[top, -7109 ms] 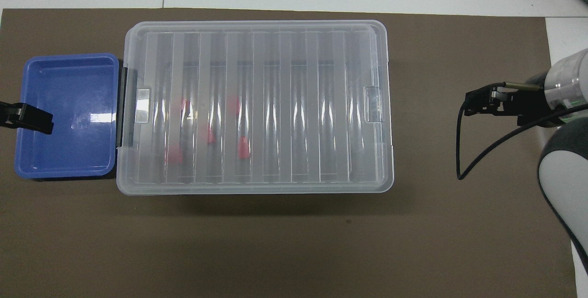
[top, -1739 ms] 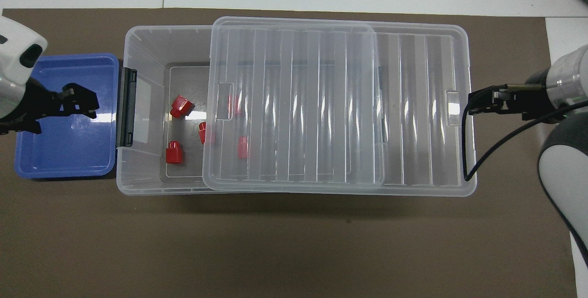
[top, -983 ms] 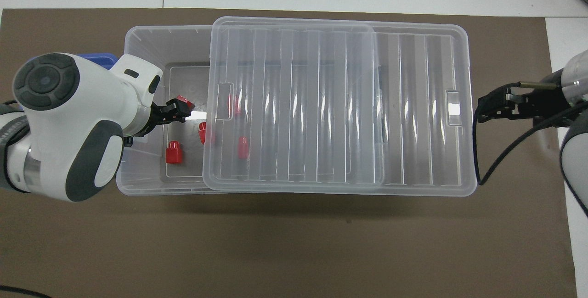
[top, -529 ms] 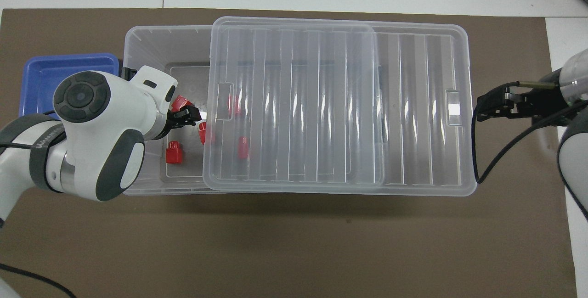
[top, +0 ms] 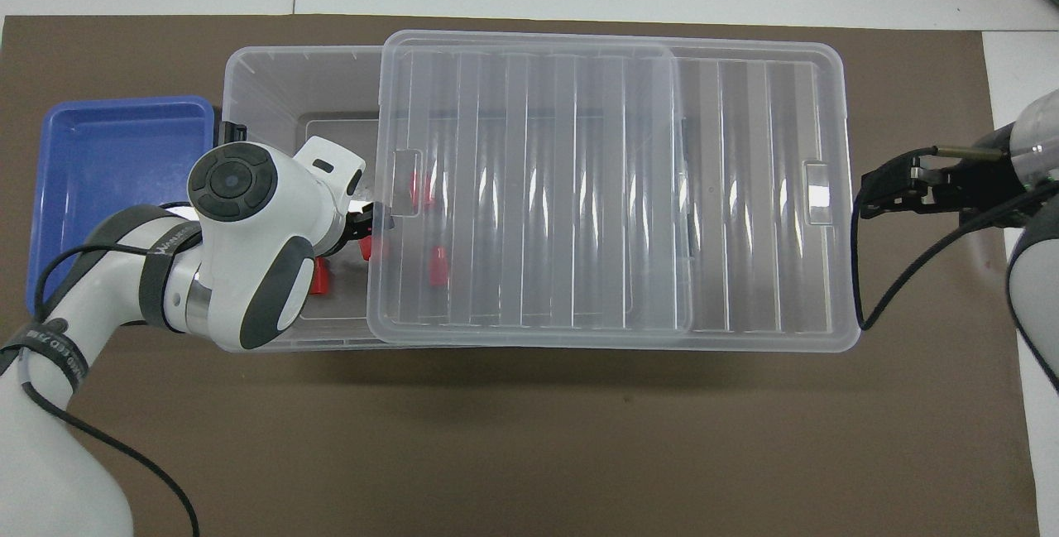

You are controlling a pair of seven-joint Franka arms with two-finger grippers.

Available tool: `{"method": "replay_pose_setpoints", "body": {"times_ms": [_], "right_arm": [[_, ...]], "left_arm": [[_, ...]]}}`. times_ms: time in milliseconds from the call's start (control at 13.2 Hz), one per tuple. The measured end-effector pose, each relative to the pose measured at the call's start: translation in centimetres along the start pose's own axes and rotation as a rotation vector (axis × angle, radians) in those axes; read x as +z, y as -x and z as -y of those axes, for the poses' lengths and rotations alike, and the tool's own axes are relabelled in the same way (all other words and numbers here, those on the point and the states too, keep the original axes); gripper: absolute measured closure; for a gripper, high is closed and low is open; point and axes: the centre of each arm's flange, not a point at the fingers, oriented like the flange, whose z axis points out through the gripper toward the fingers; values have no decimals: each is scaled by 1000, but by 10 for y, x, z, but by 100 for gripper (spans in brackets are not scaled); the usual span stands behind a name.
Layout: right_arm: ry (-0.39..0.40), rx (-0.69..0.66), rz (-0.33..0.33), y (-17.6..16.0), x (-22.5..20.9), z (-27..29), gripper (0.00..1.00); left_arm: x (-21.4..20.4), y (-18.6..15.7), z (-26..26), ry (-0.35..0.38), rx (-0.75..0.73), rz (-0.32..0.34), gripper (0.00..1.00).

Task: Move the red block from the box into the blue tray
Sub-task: 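Lower the left gripper into the box and grasp a red block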

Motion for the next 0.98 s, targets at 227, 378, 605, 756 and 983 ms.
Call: {"method": "replay_pose_setpoints", "body": {"times_ms": [227, 378, 605, 756, 983], "right_arm": [[0, 0, 0, 0, 0, 0, 0], [0, 0, 0, 0, 0, 0, 0], [0, 0, 0, 0, 0, 0, 0], [0, 0, 0, 0, 0, 0, 0], [0, 0, 0, 0, 0, 0, 0]], "left_arm": [[17, -1, -2, 3, -35, -5, 0], [24, -1, -4, 2, -40, -3, 0], [27, 1, -5, -2, -43, 2, 0], [33, 7, -6, -6, -62, 8, 0], [41, 18, -13, -3, -74, 5, 0]]}}
